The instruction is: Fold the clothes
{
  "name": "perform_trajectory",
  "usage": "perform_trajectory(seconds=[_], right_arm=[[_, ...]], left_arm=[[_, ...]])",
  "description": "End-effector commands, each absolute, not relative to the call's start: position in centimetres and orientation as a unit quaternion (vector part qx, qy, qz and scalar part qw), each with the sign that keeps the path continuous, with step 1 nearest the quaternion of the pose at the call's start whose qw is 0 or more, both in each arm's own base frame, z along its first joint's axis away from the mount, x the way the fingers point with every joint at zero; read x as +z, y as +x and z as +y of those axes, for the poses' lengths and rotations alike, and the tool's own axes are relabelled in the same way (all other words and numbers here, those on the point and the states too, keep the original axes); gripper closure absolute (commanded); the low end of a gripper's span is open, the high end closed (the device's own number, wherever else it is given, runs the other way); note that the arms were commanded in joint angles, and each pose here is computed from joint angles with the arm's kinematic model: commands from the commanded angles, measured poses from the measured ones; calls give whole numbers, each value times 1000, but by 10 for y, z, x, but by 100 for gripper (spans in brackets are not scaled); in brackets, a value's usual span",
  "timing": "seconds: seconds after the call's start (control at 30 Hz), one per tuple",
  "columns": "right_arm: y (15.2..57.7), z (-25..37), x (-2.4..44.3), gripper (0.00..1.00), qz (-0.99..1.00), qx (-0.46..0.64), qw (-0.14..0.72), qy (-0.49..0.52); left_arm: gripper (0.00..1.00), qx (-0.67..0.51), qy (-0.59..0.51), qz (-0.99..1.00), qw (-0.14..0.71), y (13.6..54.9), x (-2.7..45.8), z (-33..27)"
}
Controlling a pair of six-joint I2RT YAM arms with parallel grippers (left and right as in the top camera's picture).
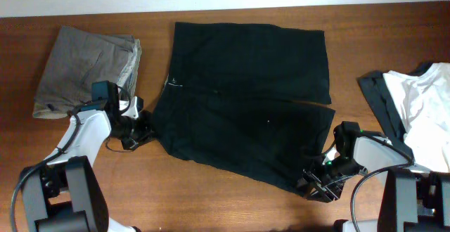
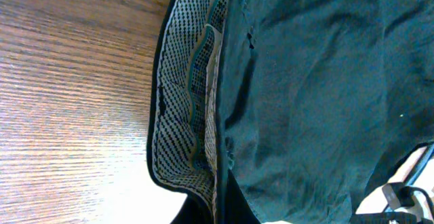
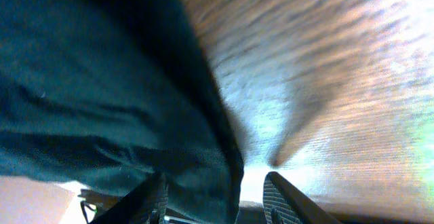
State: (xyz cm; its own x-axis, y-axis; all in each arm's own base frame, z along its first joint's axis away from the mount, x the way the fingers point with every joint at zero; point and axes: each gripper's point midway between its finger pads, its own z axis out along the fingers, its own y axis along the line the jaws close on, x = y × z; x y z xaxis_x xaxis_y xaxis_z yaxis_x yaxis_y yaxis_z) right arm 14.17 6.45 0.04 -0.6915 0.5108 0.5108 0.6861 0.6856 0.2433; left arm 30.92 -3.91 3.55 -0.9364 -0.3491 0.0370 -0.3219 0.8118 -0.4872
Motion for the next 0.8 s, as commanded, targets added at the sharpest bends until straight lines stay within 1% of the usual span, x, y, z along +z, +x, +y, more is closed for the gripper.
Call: perform_trajectory(seconds=[0.0, 0.07, 0.1, 0.13, 0.17, 0.2, 0.23, 0.27, 0.33, 0.37, 0.53, 0.77], right_arm=[[137, 63, -4, 51, -892, -197, 208, -351], [137, 64, -3, 52, -888, -197, 211, -358], [138, 64, -4, 55, -888, -197, 209, -360], [139, 64, -4, 62, -888, -197, 206, -360], [140, 63, -5, 66, -889, -198, 204, -359], [141, 63, -5, 74, -889, -198, 203, -359], [142, 63, -5, 92, -891, -199, 200, -356], [145, 62, -4, 96, -895, -200, 194, -347], [148, 59, 0, 96, -906, -195, 190, -325], [152, 50, 6, 96, -916, -171, 183, -313], [186, 25, 49, 96, -945, -123, 125, -277], [185, 23, 45, 96, -945, -117, 122, -278]], left_arm=[[99, -249, -166, 954, 33, 309, 39, -41], [99, -249, -166, 954, 34, 309, 39, -40], [99, -249, -166, 954, 34, 309, 39, -40], [99, -249, -166, 954, 34, 309, 39, -40], [98, -249, -166, 954, 34, 309, 39, -40], [98, -249, -166, 954, 34, 309, 39, -40], [98, -249, -166, 954, 33, 309, 39, -40], [99, -248, -166, 954, 33, 309, 39, -40], [99, -247, -166, 954, 33, 309, 38, -40], [98, -247, -166, 954, 33, 309, 38, -40], [98, -248, -167, 954, 31, 308, 38, -40], [99, -247, -166, 954, 32, 308, 38, -40]])
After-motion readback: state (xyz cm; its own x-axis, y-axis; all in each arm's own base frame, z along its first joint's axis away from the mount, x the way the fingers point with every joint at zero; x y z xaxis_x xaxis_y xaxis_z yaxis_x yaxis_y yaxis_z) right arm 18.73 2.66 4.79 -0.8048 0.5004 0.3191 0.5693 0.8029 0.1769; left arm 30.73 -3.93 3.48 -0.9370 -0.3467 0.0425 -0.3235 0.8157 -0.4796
